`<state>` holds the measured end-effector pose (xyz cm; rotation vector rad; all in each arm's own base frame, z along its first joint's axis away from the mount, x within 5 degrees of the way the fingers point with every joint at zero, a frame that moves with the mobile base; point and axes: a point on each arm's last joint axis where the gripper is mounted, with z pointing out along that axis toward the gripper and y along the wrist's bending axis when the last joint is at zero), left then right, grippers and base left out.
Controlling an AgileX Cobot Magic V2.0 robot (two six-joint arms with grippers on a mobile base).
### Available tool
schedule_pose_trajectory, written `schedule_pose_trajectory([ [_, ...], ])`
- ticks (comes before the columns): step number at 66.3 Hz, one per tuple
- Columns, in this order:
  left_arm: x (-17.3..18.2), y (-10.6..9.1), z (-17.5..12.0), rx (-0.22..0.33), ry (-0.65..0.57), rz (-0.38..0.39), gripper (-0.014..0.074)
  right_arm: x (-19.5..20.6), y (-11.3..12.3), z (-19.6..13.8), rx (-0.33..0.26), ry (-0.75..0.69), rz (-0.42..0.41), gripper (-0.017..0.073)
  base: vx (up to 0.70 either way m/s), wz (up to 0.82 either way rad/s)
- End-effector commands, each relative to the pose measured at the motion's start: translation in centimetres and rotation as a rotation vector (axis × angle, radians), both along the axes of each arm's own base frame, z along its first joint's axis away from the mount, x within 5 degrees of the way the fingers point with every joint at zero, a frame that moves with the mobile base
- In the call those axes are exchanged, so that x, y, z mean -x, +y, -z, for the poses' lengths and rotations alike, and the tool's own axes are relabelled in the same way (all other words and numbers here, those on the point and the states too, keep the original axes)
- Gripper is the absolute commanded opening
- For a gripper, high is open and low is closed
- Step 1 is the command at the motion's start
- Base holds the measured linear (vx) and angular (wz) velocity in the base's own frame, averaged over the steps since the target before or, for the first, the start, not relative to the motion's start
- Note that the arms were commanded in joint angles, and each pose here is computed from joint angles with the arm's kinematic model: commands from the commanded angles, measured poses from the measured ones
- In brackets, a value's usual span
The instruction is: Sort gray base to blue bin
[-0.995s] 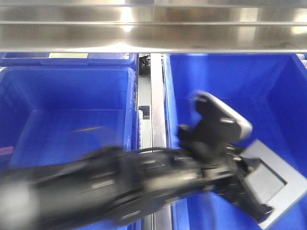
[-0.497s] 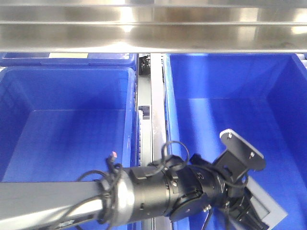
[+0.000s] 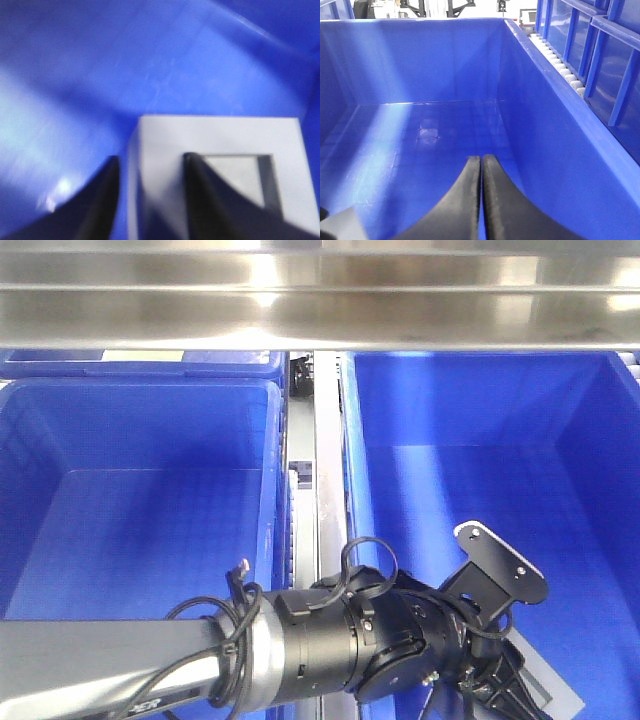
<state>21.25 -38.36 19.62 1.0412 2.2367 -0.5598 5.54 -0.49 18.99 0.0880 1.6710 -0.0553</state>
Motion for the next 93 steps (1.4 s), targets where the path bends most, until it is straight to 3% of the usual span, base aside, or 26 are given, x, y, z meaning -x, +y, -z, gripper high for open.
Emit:
schedule_pose_trajectory([
  [1, 0.4, 0.2, -5.2, 0.151, -0.019, -0.045, 0.0356, -0.1, 0.0, 0.0, 0.017, -0.011, -0.001, -0.0005, 0.00, 0.00],
  [8, 0.7, 0.8, -7.3, 0.196, -0.033, -0.051, 0.0262, -0.1, 0.0, 0.0, 0.017, -0.011, -0.001, -0.0005, 0.00, 0.00],
  [20, 1.7, 2.3, -11.5, 0.238, -0.150, 0.021, -0.0011, -0.1, 0.0, 0.0, 0.017, -0.011, -0.001, -0.0005, 0.00, 0.00],
  [32, 3.3, 3.6, -14.6, 0.264, -0.197, 0.061, -0.0008, -0.1, 0.0, 0.0, 0.017, -0.011, -0.001, -0.0005, 0.00, 0.00],
  [43, 5.0, 6.0, -15.4, 0.286, -0.234, 0.091, -0.0008, -0.1, 0.0, 0.0, 0.017, -0.011, -0.001, -0.0005, 0.00, 0.00],
  [58, 8.5, 13.0, -15.0, 0.304, -0.242, 0.091, -0.0008, -0.1, 0.0, 0.0, 0.017, -0.011, -0.001, -0.0005, 0.00, 0.00],
  [65, 10.4, 16.9, -15.9, 0.347, -0.267, 0.087, -0.0008, -0.1, 0.0, 0.0, 0.017, -0.011, -0.001, -0.0005, 0.00, 0.00],
  [81, 14.9, 26.1, -17.1, 0.508, -0.363, 0.077, -0.0008, -0.1, 0.0, 0.0, 0.017, -0.011, -0.001, -0.0005, 0.00, 0.00],
  [93, 17.5, 31.6, -15.4, 0.548, -0.389, 0.065, -0.0008, -0.1, 0.0, 0.0, 0.017, -0.011, -0.001, -0.0005, 0.00, 0.00],
])
